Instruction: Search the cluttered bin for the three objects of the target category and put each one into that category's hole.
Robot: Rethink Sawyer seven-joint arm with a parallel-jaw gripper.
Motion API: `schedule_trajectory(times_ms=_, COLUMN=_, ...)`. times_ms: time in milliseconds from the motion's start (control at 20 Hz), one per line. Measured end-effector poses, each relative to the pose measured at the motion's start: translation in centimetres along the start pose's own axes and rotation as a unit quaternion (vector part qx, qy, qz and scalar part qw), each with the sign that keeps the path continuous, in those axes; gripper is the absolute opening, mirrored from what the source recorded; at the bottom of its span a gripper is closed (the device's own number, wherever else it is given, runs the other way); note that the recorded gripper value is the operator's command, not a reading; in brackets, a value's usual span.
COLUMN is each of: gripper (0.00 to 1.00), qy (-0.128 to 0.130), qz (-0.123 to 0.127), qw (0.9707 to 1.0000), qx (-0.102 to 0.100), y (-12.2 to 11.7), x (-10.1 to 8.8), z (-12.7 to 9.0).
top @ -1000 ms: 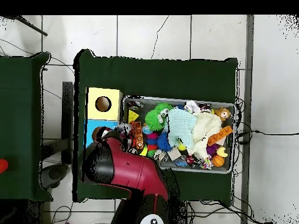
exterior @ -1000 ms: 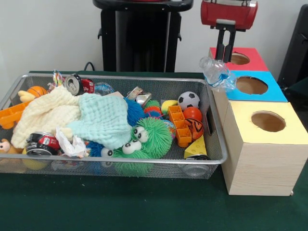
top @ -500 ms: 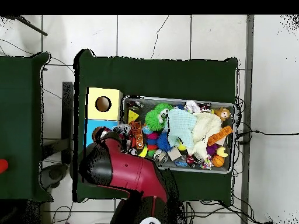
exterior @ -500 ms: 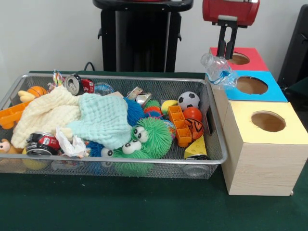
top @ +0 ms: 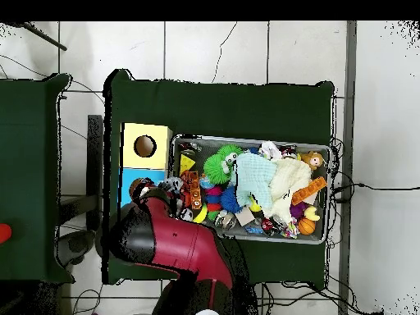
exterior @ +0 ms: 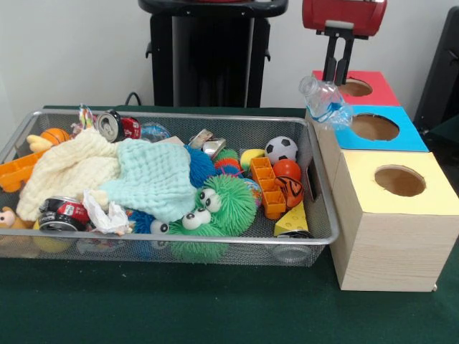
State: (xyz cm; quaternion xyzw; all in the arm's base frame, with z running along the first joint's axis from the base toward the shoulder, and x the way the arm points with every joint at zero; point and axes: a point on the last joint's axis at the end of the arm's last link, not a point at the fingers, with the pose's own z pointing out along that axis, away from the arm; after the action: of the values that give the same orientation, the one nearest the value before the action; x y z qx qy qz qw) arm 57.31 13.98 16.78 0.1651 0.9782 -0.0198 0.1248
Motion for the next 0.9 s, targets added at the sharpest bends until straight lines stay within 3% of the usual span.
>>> schedule_trajectory(times_ms=900, gripper=0.0, qy=0.044, qz=-0.022, qw=0.9986, qx=0.018, y=1.2, x=3.2, z=-1.3)
